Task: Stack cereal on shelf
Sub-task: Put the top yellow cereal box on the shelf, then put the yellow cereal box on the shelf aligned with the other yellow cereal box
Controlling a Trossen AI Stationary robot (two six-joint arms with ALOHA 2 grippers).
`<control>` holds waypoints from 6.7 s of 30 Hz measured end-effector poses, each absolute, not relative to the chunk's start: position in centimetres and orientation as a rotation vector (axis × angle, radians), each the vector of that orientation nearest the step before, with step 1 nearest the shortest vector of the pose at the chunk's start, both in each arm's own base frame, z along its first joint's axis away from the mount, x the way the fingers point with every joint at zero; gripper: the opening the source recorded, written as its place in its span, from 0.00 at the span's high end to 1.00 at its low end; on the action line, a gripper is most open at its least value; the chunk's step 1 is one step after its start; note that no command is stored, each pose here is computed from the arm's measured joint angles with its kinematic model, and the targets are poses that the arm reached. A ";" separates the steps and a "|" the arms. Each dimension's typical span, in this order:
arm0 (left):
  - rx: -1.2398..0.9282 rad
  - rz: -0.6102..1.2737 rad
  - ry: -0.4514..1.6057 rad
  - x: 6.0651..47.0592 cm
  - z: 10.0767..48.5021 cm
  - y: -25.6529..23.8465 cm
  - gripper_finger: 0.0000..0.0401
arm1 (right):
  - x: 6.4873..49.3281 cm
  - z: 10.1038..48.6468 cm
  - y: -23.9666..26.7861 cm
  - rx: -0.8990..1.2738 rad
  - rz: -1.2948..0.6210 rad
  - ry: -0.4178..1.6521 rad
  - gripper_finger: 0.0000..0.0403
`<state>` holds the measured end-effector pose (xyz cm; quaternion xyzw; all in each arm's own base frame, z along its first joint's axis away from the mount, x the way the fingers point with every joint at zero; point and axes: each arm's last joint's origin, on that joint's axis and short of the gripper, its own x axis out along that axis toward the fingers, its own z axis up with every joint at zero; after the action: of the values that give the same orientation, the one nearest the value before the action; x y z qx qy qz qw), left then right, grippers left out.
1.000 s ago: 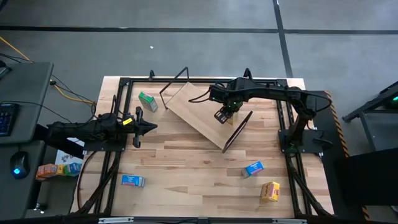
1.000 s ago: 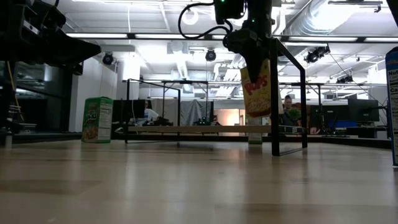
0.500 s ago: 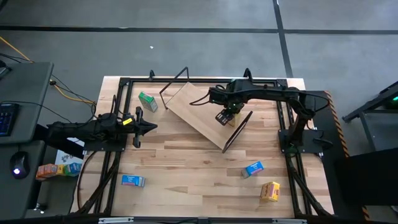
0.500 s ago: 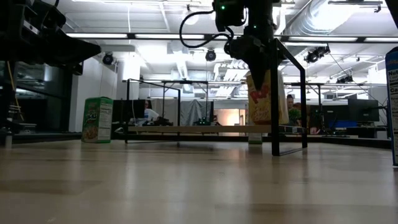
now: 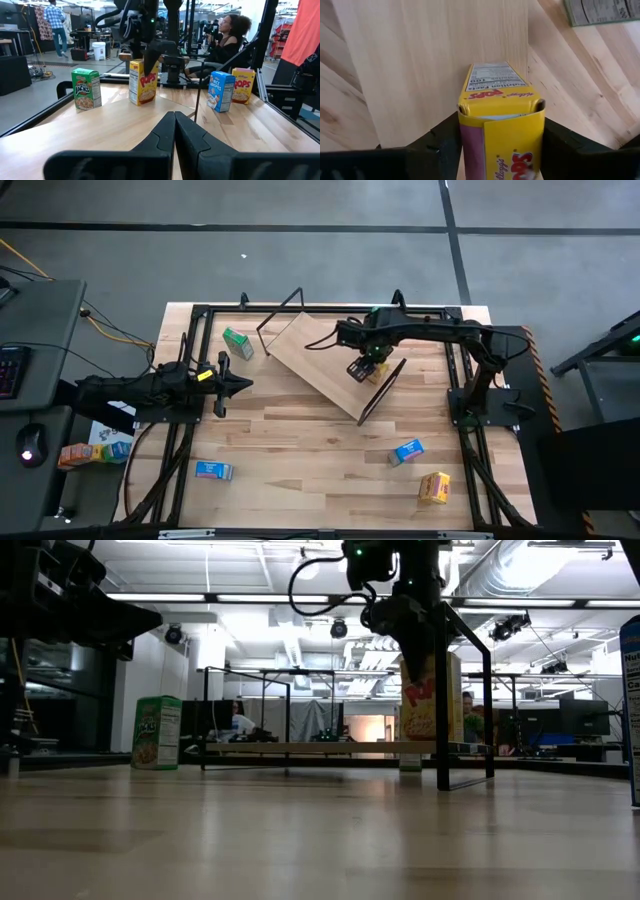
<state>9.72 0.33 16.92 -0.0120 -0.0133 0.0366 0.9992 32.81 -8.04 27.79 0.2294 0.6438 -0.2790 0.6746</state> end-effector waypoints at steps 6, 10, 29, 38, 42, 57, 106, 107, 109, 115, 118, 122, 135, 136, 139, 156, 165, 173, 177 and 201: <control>-0.024 0.073 -0.026 9.7 16.9 0.3 1.00 | 32.9 29.0 -8.1 0.509 -0.609 1.427 0.53; -0.024 0.073 -0.026 9.7 16.9 0.3 1.00 | 33.1 30.1 -8.1 0.493 -0.590 1.404 0.53; -0.024 0.073 -0.026 9.7 16.9 0.3 1.00 | 32.5 41.6 -8.0 0.300 -0.406 1.061 0.53; -0.024 0.073 -0.027 9.7 16.9 0.3 1.00 | 29.4 42.2 -6.6 0.252 -0.378 1.144 0.53; -0.024 0.073 -0.026 9.7 16.9 0.3 1.00 | 26.5 41.4 -4.7 0.295 -0.369 1.133 0.53; -0.024 0.073 -0.026 9.7 16.9 0.3 1.00 | 14.0 39.4 1.0 0.680 -0.395 0.926 0.53; -0.024 0.073 -0.027 9.7 16.9 0.3 1.00 | 16.9 38.0 6.7 1.080 -0.001 1.147 0.20; -0.024 0.073 -0.026 9.7 16.9 0.3 1.00 | 16.7 38.0 7.2 1.072 0.007 1.165 0.20; -0.024 0.073 -0.026 9.7 16.9 0.3 1.00 | 16.1 37.9 8.2 1.065 0.001 1.197 0.20; -0.024 0.073 -0.026 9.7 16.9 0.3 1.00 | 14.0 37.5 10.9 1.112 -0.125 1.278 0.20; -0.024 0.073 -0.026 9.7 16.9 0.3 1.00 | 12.8 37.3 12.1 1.195 -0.248 1.292 0.20; -0.024 0.073 -0.026 9.7 16.9 0.3 1.00 | 11.7 36.7 13.9 1.267 -0.398 1.347 0.20; -0.024 0.073 -0.026 9.7 16.9 0.3 1.00 | 11.9 32.7 19.3 1.196 -0.753 1.389 0.20; -0.024 0.073 -0.027 9.7 16.9 0.3 1.00 | 12.0 32.4 19.6 1.194 -0.762 1.398 0.20; -0.024 0.073 -0.026 9.7 16.9 0.3 1.00 | 12.5 31.6 20.5 1.196 -0.793 1.420 0.20; -0.024 0.073 -0.026 9.7 16.9 0.3 1.00 | 14.6 28.4 23.3 1.183 -0.903 1.458 0.20; -0.024 0.073 -0.026 9.7 16.9 0.3 1.00 | 15.1 28.4 22.8 1.185 -0.930 1.407 0.20; -0.024 0.073 -0.027 9.7 16.9 0.3 1.00 | 15.2 28.2 22.8 1.191 -0.964 1.398 0.20; -0.024 0.073 -0.026 9.7 16.9 0.3 1.00 | 15.4 27.5 23.3 1.175 -0.985 1.411 0.20; -0.024 0.073 -0.026 9.7 16.9 0.3 1.00 | 17.6 23.6 25.1 1.089 -1.054 1.428 0.20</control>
<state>9.72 0.33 16.91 -0.0120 -0.0131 0.0365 0.9992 17.59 25.11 23.57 0.4514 0.5918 -0.4368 0.5052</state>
